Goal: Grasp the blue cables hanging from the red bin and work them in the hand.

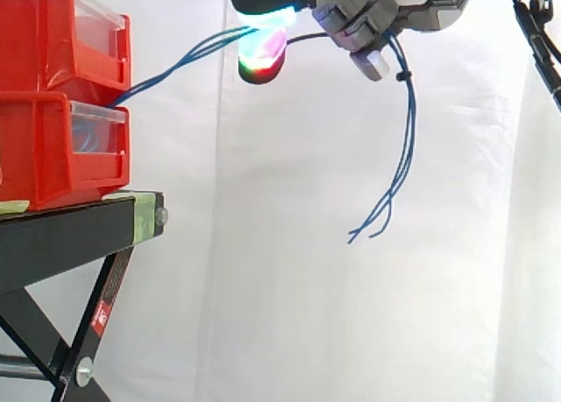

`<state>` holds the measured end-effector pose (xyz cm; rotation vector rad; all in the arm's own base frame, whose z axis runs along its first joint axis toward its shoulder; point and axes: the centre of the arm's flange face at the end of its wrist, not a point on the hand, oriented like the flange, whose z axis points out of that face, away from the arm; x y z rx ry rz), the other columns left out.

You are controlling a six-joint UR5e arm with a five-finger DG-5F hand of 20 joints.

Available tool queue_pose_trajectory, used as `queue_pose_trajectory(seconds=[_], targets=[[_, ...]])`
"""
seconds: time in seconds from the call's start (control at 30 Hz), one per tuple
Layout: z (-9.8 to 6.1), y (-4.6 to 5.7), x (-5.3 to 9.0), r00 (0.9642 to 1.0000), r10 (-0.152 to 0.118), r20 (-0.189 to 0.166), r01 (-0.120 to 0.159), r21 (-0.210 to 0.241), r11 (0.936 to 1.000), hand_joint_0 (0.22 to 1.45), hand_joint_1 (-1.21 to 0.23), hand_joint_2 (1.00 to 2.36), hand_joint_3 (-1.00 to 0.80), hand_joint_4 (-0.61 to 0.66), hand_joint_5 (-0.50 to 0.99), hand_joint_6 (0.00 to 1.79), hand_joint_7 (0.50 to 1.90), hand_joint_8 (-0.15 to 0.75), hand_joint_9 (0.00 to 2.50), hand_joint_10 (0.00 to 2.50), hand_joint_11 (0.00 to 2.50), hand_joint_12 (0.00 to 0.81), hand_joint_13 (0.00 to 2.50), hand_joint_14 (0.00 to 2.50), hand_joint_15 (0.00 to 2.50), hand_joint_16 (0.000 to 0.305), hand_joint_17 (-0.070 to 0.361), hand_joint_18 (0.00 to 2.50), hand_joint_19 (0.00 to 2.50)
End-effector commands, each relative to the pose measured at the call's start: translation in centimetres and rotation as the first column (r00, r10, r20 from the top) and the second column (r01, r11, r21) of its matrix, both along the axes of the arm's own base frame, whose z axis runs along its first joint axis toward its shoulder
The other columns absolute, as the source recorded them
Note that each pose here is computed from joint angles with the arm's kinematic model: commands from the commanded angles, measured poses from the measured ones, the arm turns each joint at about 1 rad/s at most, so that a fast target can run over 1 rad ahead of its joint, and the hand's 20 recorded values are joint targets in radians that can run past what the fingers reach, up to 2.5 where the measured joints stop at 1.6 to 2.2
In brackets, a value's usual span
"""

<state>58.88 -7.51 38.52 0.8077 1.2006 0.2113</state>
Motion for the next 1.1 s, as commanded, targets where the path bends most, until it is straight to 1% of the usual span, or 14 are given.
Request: queue_pose_trajectory(seconds=[0.0, 0.23, 0.47, 0.5, 0.53, 0.57, 0.7, 0.8, 0.87, 0.9, 0.93, 0.97, 1.0, 1.07], targets=[[-0.02, -0.02, -0.02, 1.0000, 0.000, -0.001, 0.000, 0.003, 1.0000, 0.85, -0.63, 1.02, -0.45, 0.29, 0.47, 0.01, 1.32, 0.442, 0.75, 2.50, 2.50, 0.535, 1.03, 2.50, 1.83, 0.048, 0.108, 1.44, 0.95], [-0.04, -0.02, -0.03, 1.0000, 0.001, 0.001, -0.001, 0.009, 1.0000, 0.84, -0.62, 1.02, -0.43, 0.32, 0.43, 0.01, 1.27, 0.453, 0.73, 2.50, 2.50, 0.547, 1.04, 2.50, 1.79, 0.055, 0.123, 1.44, 0.77], [0.01, -0.01, 0.01, 1.0000, 0.001, 0.006, -0.001, 0.010, 0.9999, 0.90, -0.66, 1.01, -0.04, 0.36, 0.43, 0.01, 1.24, 0.455, 0.73, 2.50, 2.50, 0.555, 1.08, 2.50, 1.73, 0.066, 0.148, 1.49, 0.59], [0.01, -0.01, 0.01, 1.0000, 0.001, 0.006, -0.001, 0.010, 0.9999, 0.90, -0.65, 1.13, 0.05, 0.37, 0.43, 0.01, 1.23, 0.455, 0.73, 2.50, 2.50, 0.549, 1.09, 2.50, 1.71, 0.068, 0.152, 1.51, 0.55], [0.01, -0.01, 0.01, 1.0000, 0.001, 0.006, -0.001, 0.010, 0.9999, 0.90, -0.65, 1.13, 0.09, 0.37, 0.43, 0.01, 1.23, 0.455, 0.73, 2.50, 2.50, 0.552, 1.09, 2.50, 1.70, 0.068, 0.154, 1.51, 0.55], [0.01, -0.01, 0.01, 1.0000, 0.001, 0.006, -0.001, 0.010, 0.9999, 0.87, -0.63, 1.25, 0.08, 0.37, 0.43, 0.01, 1.23, 0.454, 0.73, 2.50, 2.50, 0.552, 1.09, 2.50, 1.68, 0.067, 0.151, 1.50, 0.55], [0.01, 0.08, 0.02, 1.0000, 0.003, 0.006, -0.003, 0.010, 0.9999, 0.85, -0.60, 1.37, 0.08, 0.37, 0.43, 0.01, 1.24, 0.460, 0.73, 2.50, 2.50, 0.550, 1.08, 2.50, 1.71, 0.067, 0.152, 1.49, 0.54], [0.01, -0.01, 0.01, 1.0000, 0.001, 0.006, -0.001, 0.010, 0.9999, 0.80, -0.54, 1.62, 0.03, 0.37, 0.43, 0.01, 1.23, 0.455, 0.72, 2.50, 2.50, 0.543, 1.08, 2.50, 1.70, 0.068, 0.154, 1.49, 0.52], [0.01, -0.01, 0.01, 1.0000, 0.001, 0.006, -0.001, 0.010, 0.9999, 0.79, -0.53, 1.67, 0.00, 0.37, 0.43, 0.01, 1.23, 0.455, 0.72, 2.50, 2.50, 0.549, 1.08, 2.50, 1.69, 0.069, 0.155, 1.48, 0.51], [0.01, 0.08, 0.02, 1.0000, 0.003, 0.006, -0.003, 0.010, 0.9999, 0.78, -0.55, 1.64, -0.04, 0.38, 0.43, 0.01, 1.23, 0.458, 0.72, 2.50, 2.50, 0.553, 1.09, 2.50, 1.68, 0.070, 0.157, 1.49, 0.50], [0.01, -0.01, 0.01, 1.0000, 0.001, 0.006, -0.001, 0.010, 0.9999, 0.86, -0.62, 1.27, 0.05, 0.37, 0.43, 0.01, 1.23, 0.462, 0.72, 2.50, 2.50, 0.552, 1.08, 2.50, 1.69, 0.070, 0.157, 1.49, 0.51], [0.01, -0.01, 0.01, 1.0000, 0.001, 0.006, -0.001, 0.010, 0.9999, 0.91, -0.65, 1.01, -0.11, 0.38, 0.42, 0.01, 1.24, 0.458, 0.71, 2.50, 2.50, 0.550, 1.07, 2.50, 1.71, 0.068, 0.154, 1.47, 0.54], [0.01, 0.08, 0.02, 1.0000, 0.003, 0.006, -0.003, 0.010, 0.9999, 0.88, -0.64, 1.01, -0.21, 0.37, 0.42, 0.01, 1.24, 0.455, 0.70, 2.50, 2.50, 0.554, 1.05, 2.50, 1.71, 0.066, 0.148, 1.45, 0.58], [0.01, -0.01, 0.01, 1.0000, 0.001, 0.006, -0.001, 0.010, 0.9999, 0.84, -0.60, 1.02, -0.53, 0.31, 0.39, 0.01, 1.26, 0.452, 0.66, 2.50, 2.50, 0.531, 0.97, 2.50, 1.76, 0.050, 0.112, 1.35, 0.87]])
